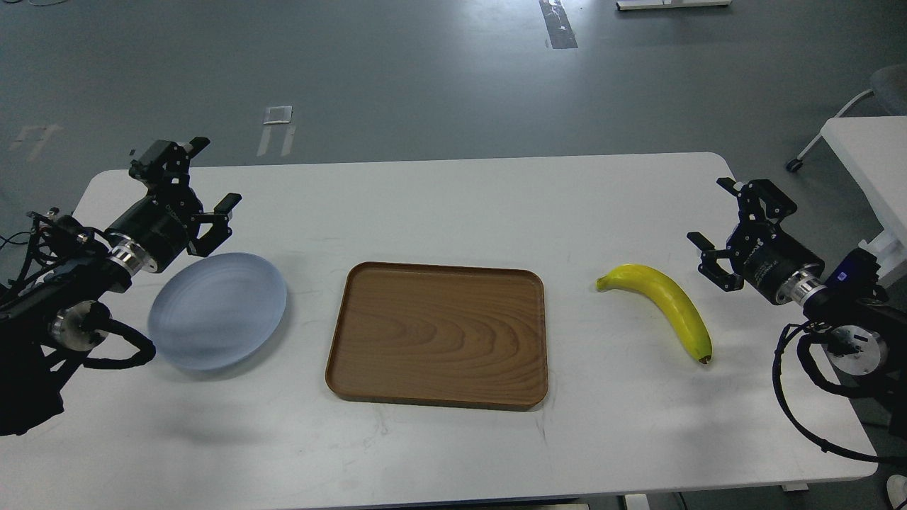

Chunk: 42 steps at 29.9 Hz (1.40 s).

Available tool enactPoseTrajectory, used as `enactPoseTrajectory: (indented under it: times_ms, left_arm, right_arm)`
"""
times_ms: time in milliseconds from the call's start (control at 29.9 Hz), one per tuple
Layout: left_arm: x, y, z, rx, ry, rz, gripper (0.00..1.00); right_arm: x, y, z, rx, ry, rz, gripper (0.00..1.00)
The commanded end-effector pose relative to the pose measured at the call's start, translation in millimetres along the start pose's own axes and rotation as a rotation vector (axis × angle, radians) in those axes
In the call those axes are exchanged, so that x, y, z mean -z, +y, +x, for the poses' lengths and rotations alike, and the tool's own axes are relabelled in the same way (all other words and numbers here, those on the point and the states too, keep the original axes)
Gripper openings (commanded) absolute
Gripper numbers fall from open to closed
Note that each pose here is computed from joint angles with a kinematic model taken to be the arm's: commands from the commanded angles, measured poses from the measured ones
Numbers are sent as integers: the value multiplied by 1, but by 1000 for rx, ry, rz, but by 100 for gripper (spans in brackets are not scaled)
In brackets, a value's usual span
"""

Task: Place banana on plate with both arms
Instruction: 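Move the left gripper toward the rim of the light blue plate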

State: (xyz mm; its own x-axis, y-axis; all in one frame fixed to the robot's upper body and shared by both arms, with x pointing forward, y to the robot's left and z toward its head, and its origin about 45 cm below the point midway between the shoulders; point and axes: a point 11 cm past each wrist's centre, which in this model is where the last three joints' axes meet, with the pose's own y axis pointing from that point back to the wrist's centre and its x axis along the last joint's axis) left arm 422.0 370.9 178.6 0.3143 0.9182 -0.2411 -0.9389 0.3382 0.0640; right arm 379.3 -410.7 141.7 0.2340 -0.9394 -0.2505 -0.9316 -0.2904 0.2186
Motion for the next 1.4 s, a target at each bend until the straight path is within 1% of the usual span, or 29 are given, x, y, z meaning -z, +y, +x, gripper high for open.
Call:
enactPoseTrajectory:
  times_ms: [0,267,502,568,635,736,802,836,869,936,1003,1137,1204,1304,1337,1371]
  left_arm:
    - [4,1,-1,-1,5,6,100]
    - [2,2,3,-5,-15,15,100]
    - [-5,8,21,-51,-46,12,100]
    - [-10,5,20,-42,-63,11,100]
    - [-31,-8,12,1,-123,-7,100]
    - [-44,-18,2,57,-203,2,100]
    - [-69,-22,-3,134,-388,38,100]
    - [-75,-23,-6,160,-443,50,100]
    - [-80,-24,-15,221,-546,79,100]
    - [-84,-23,-24,280,-637,104,100]
    - [-90,-14,-40,400,-818,153,100]
    - [-79,4,-56,562,-1083,253,100]
    - [-62,19,-48,652,-1305,375,100]
    - [-45,30,-28,661,-1510,444,100]
    - [-45,30,-28,661,-1511,444,100]
    - [-41,34,-16,640,-1534,474,100]
  right_arm:
    - [1,1,3,-7,4,0,100]
    - [4,4,8,-19,14,3,100]
    - [10,2,11,-25,25,12,100]
    - [9,0,8,-21,21,11,100]
    - [10,-1,7,-17,20,15,100]
    - [9,-2,6,-16,19,14,100]
    - [8,-3,5,-11,22,10,100]
    - [7,-3,4,-10,21,10,100]
    - [7,-3,4,-10,21,10,100]
    - [8,-3,5,-11,22,10,100]
    - [8,-3,5,-12,23,12,100]
    - [9,-3,4,-11,22,13,100]
    - [7,-3,4,-9,20,11,100]
    - [6,-3,3,-7,17,10,100]
    - [6,-3,3,-7,17,10,100]
    - [6,-3,3,-8,18,10,100]
